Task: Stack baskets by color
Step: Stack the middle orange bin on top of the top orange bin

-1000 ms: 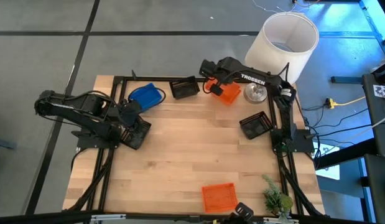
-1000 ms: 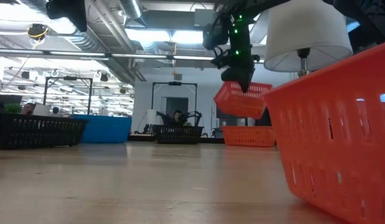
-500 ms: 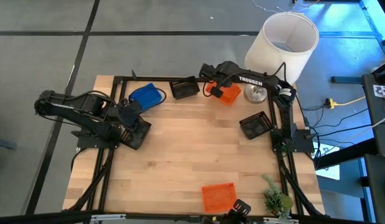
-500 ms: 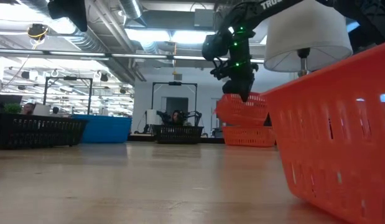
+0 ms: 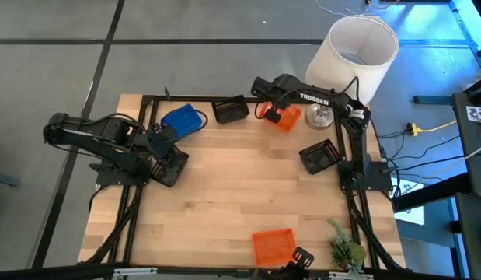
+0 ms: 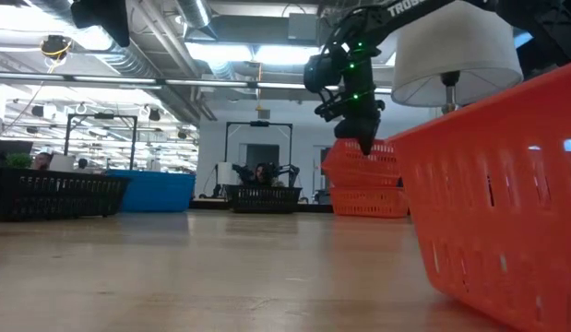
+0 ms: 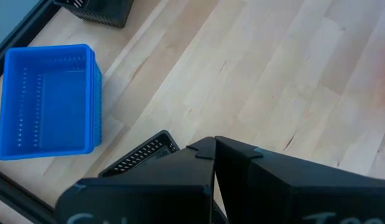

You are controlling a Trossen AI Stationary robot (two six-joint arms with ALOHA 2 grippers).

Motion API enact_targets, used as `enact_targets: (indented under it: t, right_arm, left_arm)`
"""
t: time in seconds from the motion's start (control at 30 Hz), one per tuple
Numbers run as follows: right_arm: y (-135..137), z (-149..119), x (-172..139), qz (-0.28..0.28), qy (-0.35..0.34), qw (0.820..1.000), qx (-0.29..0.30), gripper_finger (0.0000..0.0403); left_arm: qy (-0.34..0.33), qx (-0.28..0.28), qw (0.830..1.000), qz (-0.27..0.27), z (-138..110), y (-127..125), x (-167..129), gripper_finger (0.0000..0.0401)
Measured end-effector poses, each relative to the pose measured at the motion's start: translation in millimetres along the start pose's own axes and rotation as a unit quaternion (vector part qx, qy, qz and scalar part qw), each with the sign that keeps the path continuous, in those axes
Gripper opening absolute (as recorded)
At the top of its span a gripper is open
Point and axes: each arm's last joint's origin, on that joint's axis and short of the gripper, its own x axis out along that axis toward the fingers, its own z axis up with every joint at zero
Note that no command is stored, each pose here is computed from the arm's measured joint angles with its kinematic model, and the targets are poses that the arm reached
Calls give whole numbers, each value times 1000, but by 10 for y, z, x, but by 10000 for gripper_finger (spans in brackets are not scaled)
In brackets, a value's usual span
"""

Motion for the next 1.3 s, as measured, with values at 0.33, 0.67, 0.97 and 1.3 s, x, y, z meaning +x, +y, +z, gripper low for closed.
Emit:
enact_targets:
  t: [0.33, 0.67, 0.97, 1.3]
  right_arm:
    - [-10, 1, 29, -5, -2, 1000, 6, 0]
    - [112, -92, 224, 34, 27, 999, -6, 0]
    - [283, -81, 116, 179, 21, 983, -15, 0]
    - [562, -102, -51, 218, 13, 975, -39, 0]
  left_arm:
    - [0, 0, 1000, 0, 0, 0, 0, 0]
    - [0, 0, 1000, 0, 0, 0, 0, 0]
    - [0, 0, 1000, 0, 0, 0, 0, 0]
    - [0, 0, 1000, 0, 0, 0, 0, 0]
